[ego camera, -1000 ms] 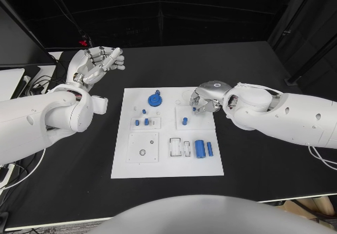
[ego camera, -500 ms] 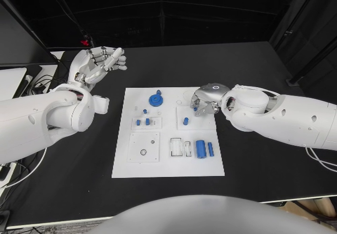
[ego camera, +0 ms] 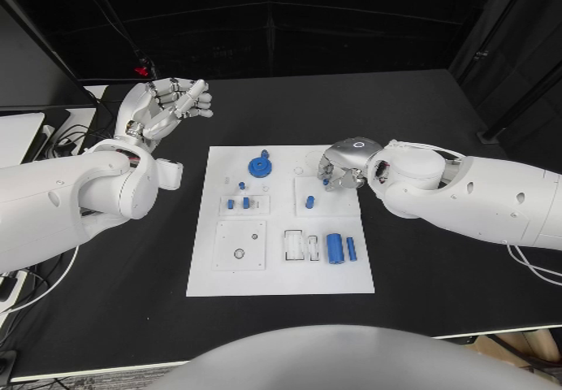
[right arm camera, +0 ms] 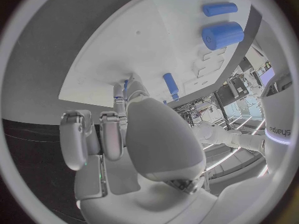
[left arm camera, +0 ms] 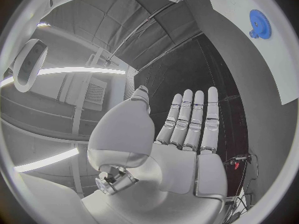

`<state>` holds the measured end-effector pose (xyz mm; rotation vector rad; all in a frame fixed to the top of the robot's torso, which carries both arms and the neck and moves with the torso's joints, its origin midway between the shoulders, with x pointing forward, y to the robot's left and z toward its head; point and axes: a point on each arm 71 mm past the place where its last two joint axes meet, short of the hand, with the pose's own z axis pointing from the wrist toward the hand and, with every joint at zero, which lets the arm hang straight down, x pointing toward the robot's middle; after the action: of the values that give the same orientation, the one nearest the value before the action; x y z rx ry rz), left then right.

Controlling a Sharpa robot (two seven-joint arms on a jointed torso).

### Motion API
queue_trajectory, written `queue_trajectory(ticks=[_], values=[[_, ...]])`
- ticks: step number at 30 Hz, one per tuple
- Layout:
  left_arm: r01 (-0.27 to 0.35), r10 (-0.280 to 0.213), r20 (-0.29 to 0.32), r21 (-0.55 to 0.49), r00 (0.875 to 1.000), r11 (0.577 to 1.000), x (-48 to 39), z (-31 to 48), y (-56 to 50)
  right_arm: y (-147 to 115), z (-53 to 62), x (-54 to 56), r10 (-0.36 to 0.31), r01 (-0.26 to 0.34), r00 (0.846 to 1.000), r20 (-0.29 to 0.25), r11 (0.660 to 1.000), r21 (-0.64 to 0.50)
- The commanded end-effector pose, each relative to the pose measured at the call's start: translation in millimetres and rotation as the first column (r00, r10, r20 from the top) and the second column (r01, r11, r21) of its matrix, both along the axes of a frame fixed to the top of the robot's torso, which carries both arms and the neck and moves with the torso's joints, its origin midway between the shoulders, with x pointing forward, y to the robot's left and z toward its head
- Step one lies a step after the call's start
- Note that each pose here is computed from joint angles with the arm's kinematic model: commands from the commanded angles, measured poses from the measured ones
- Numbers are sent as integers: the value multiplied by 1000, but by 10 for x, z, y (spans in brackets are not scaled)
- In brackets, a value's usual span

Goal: Assemble the parts on the task board

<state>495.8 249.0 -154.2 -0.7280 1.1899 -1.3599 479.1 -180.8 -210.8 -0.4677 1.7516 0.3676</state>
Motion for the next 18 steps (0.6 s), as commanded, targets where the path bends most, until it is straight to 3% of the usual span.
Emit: queue_trajectory(ticks=[1,18], values=[[12,-12,-1,-7,1000,1000,1,8,-13,-24,-33,2,-18,18,1000,-3,999,-41],[4,-4,-3,-4,1000,1000,5,5,-5,15,-50,4,-16,16,1000,-16,998,-61]])
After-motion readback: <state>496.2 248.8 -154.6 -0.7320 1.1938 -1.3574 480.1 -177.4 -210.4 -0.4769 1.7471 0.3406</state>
